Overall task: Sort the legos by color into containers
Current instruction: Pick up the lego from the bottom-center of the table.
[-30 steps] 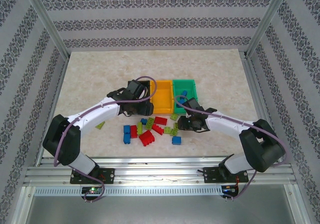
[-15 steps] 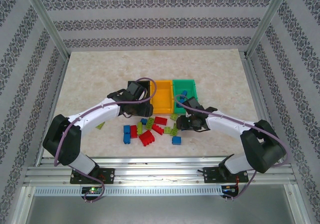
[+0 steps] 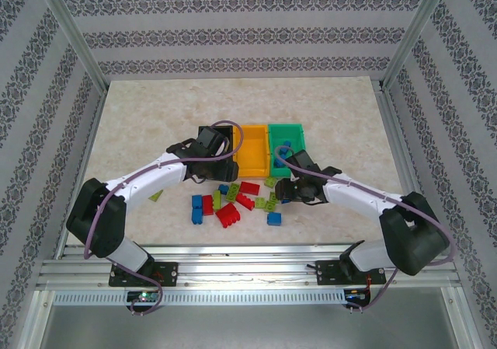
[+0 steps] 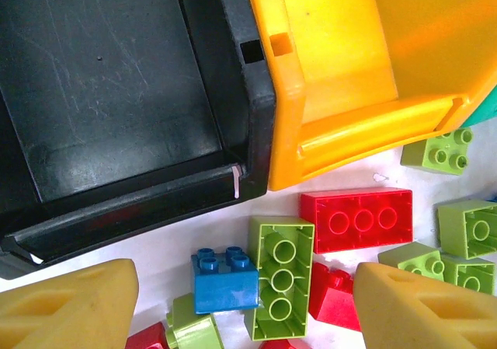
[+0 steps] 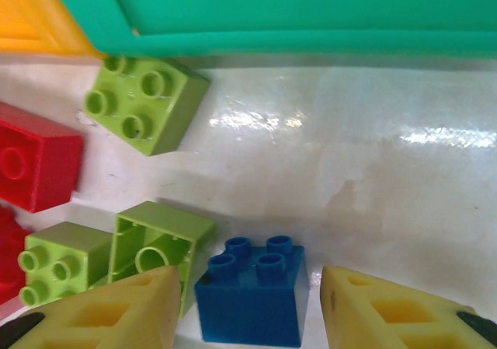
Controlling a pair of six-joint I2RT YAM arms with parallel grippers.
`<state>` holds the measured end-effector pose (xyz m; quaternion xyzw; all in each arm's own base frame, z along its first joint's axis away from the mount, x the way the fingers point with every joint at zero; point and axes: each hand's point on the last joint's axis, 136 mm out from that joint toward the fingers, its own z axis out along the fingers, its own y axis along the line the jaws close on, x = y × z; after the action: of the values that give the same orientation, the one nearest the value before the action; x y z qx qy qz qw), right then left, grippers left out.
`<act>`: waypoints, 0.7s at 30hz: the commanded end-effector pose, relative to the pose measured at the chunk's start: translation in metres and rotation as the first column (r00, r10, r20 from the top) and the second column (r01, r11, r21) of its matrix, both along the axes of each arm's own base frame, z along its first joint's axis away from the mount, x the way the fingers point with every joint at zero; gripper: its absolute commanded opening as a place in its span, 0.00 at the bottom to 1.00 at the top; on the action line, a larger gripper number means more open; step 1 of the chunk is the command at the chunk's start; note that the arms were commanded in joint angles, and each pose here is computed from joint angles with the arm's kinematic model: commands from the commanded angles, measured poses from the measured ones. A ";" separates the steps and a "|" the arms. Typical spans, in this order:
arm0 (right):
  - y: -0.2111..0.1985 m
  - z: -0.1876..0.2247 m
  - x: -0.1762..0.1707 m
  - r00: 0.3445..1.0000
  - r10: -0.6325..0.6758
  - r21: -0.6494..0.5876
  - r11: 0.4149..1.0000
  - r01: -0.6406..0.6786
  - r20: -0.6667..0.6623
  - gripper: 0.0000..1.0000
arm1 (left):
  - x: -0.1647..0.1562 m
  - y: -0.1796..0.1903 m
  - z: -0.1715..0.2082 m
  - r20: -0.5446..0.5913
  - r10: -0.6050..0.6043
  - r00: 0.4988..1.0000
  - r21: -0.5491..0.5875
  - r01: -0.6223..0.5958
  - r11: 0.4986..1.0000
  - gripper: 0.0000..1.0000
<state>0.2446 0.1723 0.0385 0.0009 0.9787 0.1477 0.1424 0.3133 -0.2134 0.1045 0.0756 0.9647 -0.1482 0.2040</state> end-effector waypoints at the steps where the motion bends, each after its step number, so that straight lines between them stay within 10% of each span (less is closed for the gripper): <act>1: -0.008 -0.009 -0.005 1.000 -0.015 -0.029 0.999 0.014 -0.027 0.50 | 0.003 0.003 -0.002 0.001 0.023 1.000 -0.010 -0.023 1.000 0.74; 13: -0.007 -0.008 -0.003 1.000 -0.007 -0.022 1.000 0.007 -0.019 0.28 | 0.001 0.004 -0.005 -0.015 0.020 1.000 -0.008 -0.020 1.000 0.73; 21: -0.018 0.054 0.060 0.988 -0.058 0.047 0.998 0.052 0.146 0.28 | -0.024 0.022 -0.013 -0.060 0.018 0.998 0.048 -0.015 0.999 0.74</act>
<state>0.2772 0.1544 0.0599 0.0291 0.9732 0.1500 0.1720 0.3020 -0.2076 0.0928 0.0763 0.9690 -0.1428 0.1869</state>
